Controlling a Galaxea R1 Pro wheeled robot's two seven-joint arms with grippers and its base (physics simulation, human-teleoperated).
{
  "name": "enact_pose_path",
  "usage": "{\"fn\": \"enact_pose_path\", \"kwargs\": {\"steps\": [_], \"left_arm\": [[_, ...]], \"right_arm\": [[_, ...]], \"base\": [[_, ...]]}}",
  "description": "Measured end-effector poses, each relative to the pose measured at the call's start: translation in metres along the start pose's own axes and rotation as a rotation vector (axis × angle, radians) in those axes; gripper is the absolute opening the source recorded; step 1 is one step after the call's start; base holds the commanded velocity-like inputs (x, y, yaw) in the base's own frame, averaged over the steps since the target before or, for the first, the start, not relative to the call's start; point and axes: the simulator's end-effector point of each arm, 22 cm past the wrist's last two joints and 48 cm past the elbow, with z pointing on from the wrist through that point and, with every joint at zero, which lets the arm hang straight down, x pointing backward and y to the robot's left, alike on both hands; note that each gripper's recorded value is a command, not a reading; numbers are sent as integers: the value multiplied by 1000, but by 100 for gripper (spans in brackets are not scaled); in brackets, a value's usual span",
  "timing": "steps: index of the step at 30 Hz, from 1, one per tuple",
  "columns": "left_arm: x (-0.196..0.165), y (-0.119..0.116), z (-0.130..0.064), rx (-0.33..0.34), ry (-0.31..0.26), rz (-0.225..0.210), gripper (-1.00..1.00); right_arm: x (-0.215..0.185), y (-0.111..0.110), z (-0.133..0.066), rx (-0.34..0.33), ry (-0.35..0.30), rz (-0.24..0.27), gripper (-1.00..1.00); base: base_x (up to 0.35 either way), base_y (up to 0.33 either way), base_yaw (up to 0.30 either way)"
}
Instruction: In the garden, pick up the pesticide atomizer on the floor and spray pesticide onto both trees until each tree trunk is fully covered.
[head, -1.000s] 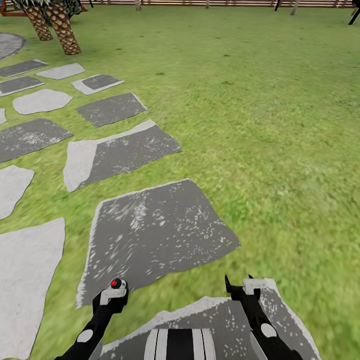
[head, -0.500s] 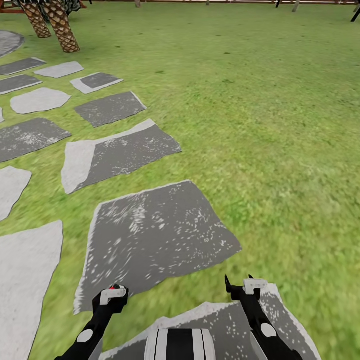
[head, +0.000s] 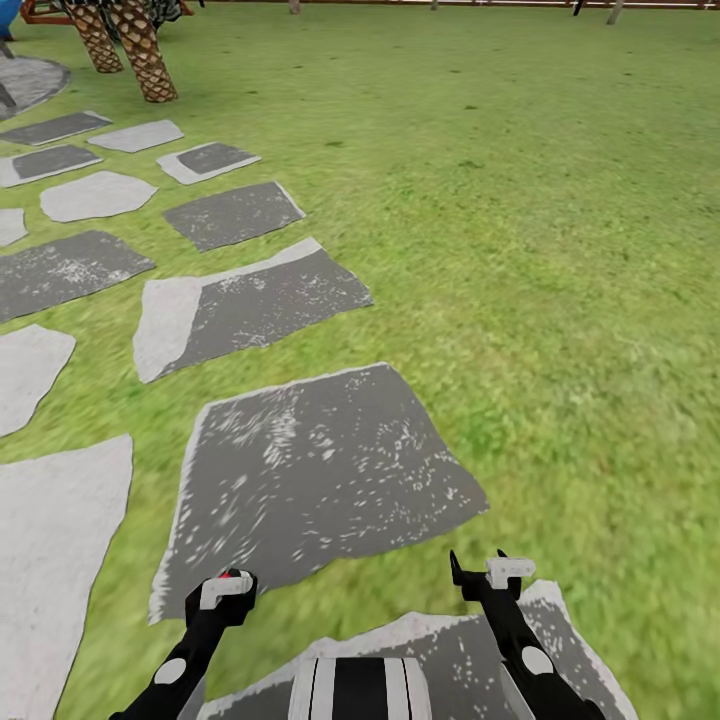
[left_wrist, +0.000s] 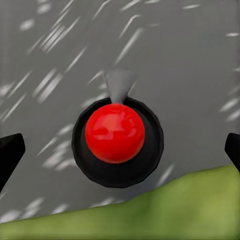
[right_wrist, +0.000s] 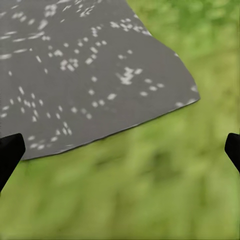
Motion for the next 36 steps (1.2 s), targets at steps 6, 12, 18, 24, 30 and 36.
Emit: {"fn": "enact_pose_path", "kwargs": {"steps": [6,12,18,24,30,36], "left_arm": [[0,0,0,0,0,0,100],[0,0,0,0,0,-1,100],[0,0,0,0,-1,-1,100],[0,1,0,-1,-1,0,100],[-7,1,-2,-1,-44,3,100],[-8,1,-2,-1,-51,3,100]], "right_arm": [[0,0,0,0,0,0,100],[0,0,0,0,0,0,100],[0,0,0,0,0,0,100],[0,0,0,0,0,0,100],[0,0,0,0,0,0,100],[0,0,0,0,0,0,100]], "base": [[6,-4,2],[42,-38,37],[4,-3,6],[0,0,0],[0,0,0],[0,0,0]]}}
